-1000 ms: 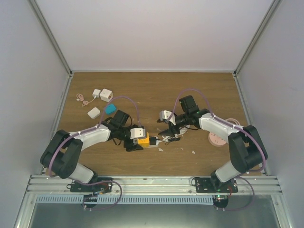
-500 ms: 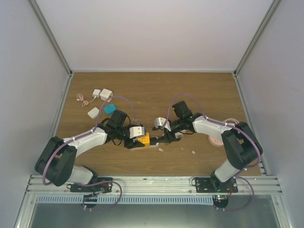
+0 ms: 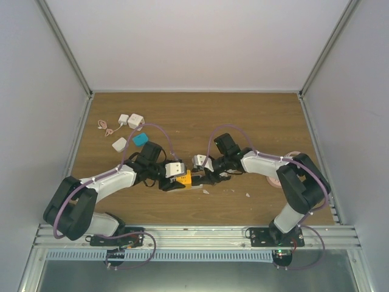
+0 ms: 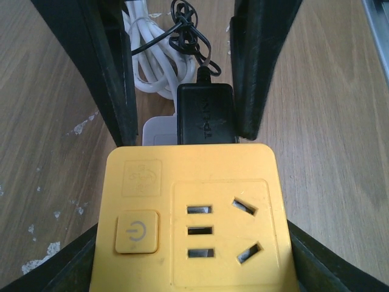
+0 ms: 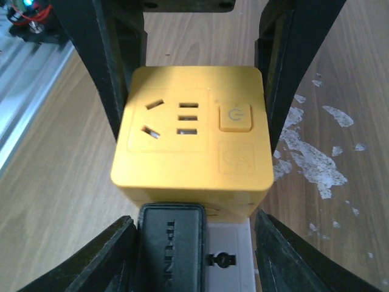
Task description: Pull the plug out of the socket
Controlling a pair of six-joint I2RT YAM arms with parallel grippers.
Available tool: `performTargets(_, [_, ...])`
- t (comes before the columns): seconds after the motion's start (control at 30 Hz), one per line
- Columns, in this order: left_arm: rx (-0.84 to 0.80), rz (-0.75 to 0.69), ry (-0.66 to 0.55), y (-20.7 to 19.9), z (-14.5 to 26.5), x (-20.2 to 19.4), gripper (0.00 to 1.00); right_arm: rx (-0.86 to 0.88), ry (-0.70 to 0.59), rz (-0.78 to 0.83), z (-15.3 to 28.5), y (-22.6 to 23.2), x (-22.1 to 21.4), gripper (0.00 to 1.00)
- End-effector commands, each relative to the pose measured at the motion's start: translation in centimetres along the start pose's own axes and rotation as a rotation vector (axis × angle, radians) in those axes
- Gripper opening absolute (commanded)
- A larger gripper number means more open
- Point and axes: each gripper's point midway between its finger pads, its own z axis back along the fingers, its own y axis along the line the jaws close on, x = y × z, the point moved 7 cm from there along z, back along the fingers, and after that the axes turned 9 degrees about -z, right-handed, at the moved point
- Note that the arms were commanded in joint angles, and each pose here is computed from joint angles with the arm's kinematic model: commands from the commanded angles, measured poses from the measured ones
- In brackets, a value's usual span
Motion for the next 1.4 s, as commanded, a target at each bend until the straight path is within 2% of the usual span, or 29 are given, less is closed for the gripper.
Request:
performTargets(0.0, [0.074,-0.05,-0.026,1.3,0.7,0.9,0.32,-0.053,0.015,-0.01,-0.7,-0.8,-0.4,0.52])
performTargets(0.3, [0.079,-0.052,-0.075,2.3,1.0,1.6,0.23,-0.074,0.041,-0.024,-1.5,-1.3,-1.0,0.42])
performTargets(0.67, [0.018,-0.049,-0.19,2.7,2.0,4.2,0.16,-0.075,0.052,-0.043,-1.9,-1.5,-1.2,0.15])
performTargets(0.77, [0.001,-0.046,-0.214,3.0,2.3,4.9,0.14,-0.077,0.052,-0.045,-1.9,-1.5,-1.1,0.1])
performTargets(1.0, [0.026,-0.079,-0.187,3.1,2.8,4.3,0.12,-0.062,0.056,-0.061,-2.0,-1.6,-1.0,0.09])
performTargets(1.17, [0.043,-0.058,-0.205,3.9,5.1,4.3,0.12,-0.058,0.055,-0.06,-2.0,-1.6,-1.0,0.13])
performTargets(1.37, [0.079,-0.027,-0.177,4.9,8.0,3.9,0.12,-0.053,0.056,-0.061,-2.0,-1.5,-1.1,0.14])
